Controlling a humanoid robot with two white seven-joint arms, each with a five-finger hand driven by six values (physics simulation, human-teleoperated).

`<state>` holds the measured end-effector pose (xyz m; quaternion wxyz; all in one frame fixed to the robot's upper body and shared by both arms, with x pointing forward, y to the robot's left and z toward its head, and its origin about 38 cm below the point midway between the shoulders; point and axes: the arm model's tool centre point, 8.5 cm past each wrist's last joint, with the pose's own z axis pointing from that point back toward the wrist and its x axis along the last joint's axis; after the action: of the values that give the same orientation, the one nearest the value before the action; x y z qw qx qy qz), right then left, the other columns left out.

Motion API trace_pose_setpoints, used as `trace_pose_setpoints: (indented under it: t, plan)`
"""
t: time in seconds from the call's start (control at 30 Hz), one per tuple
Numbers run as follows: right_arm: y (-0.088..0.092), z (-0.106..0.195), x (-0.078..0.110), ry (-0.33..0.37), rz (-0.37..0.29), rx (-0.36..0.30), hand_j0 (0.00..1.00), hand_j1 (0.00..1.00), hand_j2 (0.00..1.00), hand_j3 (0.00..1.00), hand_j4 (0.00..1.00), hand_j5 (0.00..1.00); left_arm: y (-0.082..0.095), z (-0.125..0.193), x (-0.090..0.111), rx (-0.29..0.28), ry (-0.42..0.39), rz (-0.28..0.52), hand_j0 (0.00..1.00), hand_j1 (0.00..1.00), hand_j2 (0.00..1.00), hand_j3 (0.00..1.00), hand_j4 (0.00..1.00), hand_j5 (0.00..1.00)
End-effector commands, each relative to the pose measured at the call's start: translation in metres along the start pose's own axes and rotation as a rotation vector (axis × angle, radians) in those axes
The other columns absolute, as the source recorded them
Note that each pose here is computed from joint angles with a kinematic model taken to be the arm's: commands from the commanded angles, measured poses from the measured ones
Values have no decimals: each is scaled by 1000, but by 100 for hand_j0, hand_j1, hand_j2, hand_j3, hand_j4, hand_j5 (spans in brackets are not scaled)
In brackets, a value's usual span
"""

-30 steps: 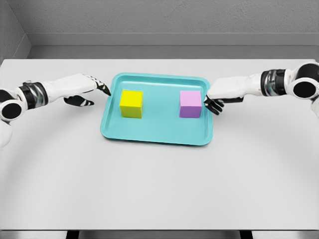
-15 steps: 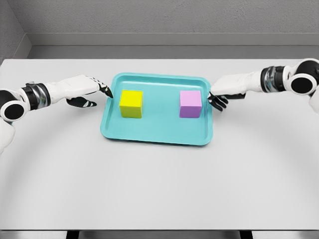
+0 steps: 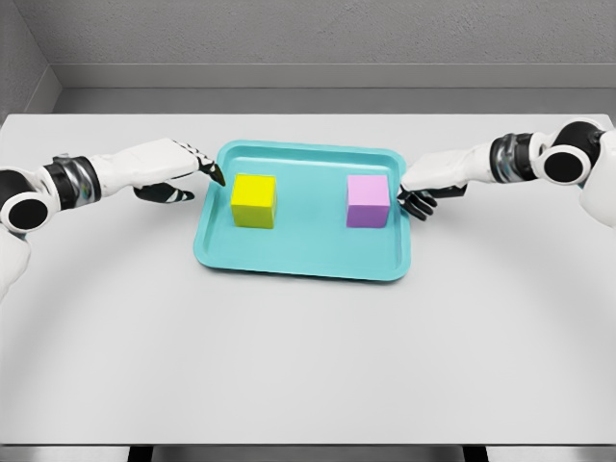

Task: Push two cubes

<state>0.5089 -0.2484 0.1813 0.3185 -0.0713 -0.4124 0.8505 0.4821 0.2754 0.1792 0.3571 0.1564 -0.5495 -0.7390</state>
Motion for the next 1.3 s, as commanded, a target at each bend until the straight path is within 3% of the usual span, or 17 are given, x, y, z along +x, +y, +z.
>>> trace_pose_setpoints:
  t: [0.0, 0.2, 0.27, 0.97, 1.27]
  plan:
    - [0, -4, 2, -7, -2, 1, 10, 10, 10, 10, 10, 10, -2, -3, 3, -7, -9, 3, 65, 65, 65, 65, 65, 65]
    - [-4, -10, 6, -17, 8, 7, 10, 10, 10, 10, 10, 10, 2, -3, 9, 6, -30, -5, 65, 65, 65, 65, 65, 65]
    - [-4, -12, 7, -13, 24, 16, 10, 10, 10, 10, 10, 10, -4, -9, 15, -17, -55, -3, 65, 65, 65, 65, 65, 65]
    - [-21, -27, 21, -45, 60, 14, 10, 10, 10, 10, 10, 10, -3, -20, 23, -3, -81, 13, 64, 64, 64, 64, 64, 64]
    - [-14, -20, 12, -18, 48, 30, 10, 10, 10, 10, 10, 10, 0, 0, 9, -2, -54, 17, 64, 64, 64, 64, 64, 64]
